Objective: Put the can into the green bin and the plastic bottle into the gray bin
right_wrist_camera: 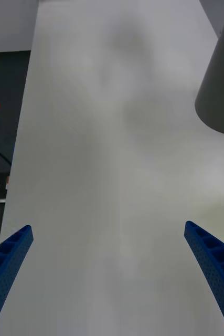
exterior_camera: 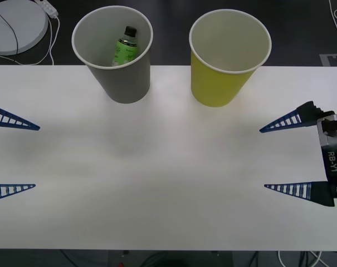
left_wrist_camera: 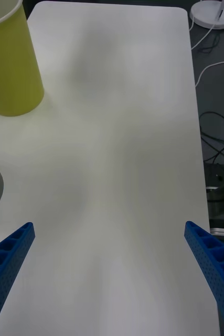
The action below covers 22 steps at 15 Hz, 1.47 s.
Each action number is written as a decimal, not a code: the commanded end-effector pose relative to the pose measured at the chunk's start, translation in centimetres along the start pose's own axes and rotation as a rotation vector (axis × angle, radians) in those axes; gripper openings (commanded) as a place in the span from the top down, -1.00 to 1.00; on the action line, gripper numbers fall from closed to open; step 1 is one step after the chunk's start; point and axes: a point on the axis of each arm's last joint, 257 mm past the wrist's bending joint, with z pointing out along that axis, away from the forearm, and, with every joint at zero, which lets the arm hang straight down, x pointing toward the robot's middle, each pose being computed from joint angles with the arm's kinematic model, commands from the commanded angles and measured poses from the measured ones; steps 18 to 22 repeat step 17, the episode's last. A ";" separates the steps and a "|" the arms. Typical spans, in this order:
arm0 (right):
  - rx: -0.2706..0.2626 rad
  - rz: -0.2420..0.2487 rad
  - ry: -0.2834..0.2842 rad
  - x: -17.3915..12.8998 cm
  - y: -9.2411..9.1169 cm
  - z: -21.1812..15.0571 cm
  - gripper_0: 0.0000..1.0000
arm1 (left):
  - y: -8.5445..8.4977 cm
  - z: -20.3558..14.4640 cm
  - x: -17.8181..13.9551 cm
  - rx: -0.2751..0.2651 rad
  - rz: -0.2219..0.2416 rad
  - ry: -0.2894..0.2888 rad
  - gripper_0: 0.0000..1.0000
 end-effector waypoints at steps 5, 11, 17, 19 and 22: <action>-0.021 0.027 -0.056 -1.0 1.0 -0.6 -1.00 | 0.0 0.0 0.0 0.000 0.000 0.000 -1.00; -0.024 0.041 -0.071 -1.1 1.4 -0.8 -1.00 | 0.0 0.0 0.0 0.000 0.000 0.000 -1.00; -0.024 0.048 -0.072 -1.0 1.5 -0.9 -1.00 | 0.0 0.0 0.0 0.000 0.000 0.000 -1.00; -0.024 0.048 -0.072 -1.0 1.5 -0.9 -1.00 | 0.0 0.0 0.0 0.000 0.000 0.000 -1.00; -0.024 0.048 -0.072 -1.0 1.5 -0.9 -1.00 | 0.0 0.0 0.0 0.000 0.000 0.000 -1.00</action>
